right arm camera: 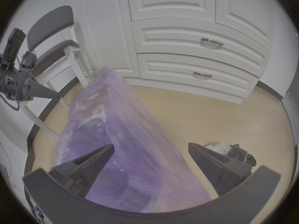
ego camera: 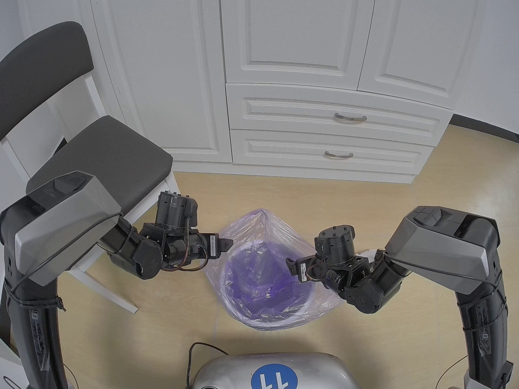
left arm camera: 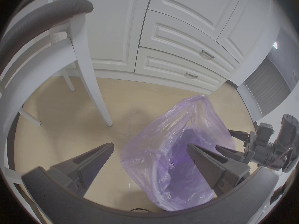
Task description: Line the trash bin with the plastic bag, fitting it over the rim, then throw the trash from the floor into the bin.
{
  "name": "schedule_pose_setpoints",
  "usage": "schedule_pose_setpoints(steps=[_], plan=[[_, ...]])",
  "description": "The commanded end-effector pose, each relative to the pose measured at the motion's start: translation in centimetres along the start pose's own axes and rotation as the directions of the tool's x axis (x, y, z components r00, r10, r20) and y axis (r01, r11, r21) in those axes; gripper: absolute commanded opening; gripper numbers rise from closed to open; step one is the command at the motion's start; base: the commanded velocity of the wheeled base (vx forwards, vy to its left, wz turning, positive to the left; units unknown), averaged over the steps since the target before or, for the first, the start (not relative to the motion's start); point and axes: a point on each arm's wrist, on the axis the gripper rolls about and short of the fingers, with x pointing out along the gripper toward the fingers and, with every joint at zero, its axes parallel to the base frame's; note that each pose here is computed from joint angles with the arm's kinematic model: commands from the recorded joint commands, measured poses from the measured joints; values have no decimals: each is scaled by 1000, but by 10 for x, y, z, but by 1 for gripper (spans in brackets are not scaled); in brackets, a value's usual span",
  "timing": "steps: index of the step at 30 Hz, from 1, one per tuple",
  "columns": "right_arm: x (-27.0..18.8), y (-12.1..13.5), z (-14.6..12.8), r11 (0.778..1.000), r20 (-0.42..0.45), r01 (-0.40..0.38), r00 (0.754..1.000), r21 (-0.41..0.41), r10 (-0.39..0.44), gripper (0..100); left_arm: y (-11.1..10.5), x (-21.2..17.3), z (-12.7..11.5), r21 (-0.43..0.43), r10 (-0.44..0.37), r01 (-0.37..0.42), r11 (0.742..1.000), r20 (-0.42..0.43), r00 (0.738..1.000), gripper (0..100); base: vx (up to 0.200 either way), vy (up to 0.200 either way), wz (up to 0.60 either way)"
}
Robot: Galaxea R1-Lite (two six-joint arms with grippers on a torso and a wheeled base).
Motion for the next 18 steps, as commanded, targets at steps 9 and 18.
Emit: schedule_pose_setpoints(steps=[9,18], plan=[[37,-42,8,989,53,139,988,58,-142,100,6,14,-18,21,18,-16,1000,-56,998,100,0,0,0],[40,-39,12,986,83,147,985,75,-153,100,13,35,-27,40,68,-66,997,-48,997,100,0,0,0]])
